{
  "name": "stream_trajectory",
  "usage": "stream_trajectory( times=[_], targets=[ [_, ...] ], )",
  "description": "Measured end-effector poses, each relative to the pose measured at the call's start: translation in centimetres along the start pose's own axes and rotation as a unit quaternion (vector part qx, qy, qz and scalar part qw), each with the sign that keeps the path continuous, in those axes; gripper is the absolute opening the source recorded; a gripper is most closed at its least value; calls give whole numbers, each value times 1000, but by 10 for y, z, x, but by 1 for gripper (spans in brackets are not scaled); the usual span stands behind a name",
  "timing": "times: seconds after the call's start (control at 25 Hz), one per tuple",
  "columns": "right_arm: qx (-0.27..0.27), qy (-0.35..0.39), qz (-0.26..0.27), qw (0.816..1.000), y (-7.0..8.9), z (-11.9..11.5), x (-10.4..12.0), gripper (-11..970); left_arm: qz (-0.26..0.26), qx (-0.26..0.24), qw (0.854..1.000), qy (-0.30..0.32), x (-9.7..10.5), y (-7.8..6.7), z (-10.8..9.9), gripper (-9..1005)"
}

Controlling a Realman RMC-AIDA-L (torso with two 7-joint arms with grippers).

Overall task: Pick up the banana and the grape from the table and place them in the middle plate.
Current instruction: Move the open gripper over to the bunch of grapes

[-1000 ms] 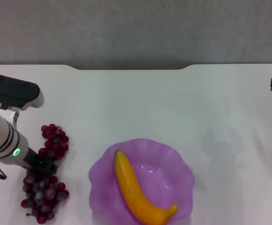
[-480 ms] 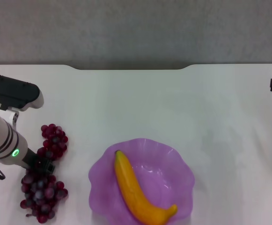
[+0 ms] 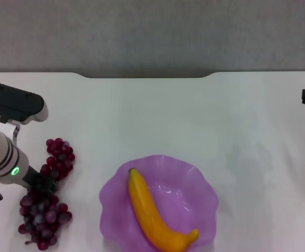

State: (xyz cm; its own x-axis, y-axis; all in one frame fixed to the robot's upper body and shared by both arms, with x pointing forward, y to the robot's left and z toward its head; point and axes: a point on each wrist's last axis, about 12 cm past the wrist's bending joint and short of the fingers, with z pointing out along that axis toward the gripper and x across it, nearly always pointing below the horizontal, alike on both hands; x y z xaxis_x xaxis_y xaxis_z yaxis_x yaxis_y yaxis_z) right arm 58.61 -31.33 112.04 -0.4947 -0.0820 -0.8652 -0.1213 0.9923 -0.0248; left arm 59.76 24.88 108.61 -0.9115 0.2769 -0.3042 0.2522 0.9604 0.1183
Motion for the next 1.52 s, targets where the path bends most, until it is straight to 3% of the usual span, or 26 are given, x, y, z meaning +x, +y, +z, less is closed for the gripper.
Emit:
stream_trajectory(
  times=[0.6, 1.52],
  targets=[
    [0, 2, -2, 1000, 0, 0, 0, 666, 3, 0, 1000, 2, 0, 0, 0, 440],
    [-4, 15, -4, 1000, 1, 3, 2, 664, 22, 2, 1000, -18, -2, -8, -10, 371]
  ],
)
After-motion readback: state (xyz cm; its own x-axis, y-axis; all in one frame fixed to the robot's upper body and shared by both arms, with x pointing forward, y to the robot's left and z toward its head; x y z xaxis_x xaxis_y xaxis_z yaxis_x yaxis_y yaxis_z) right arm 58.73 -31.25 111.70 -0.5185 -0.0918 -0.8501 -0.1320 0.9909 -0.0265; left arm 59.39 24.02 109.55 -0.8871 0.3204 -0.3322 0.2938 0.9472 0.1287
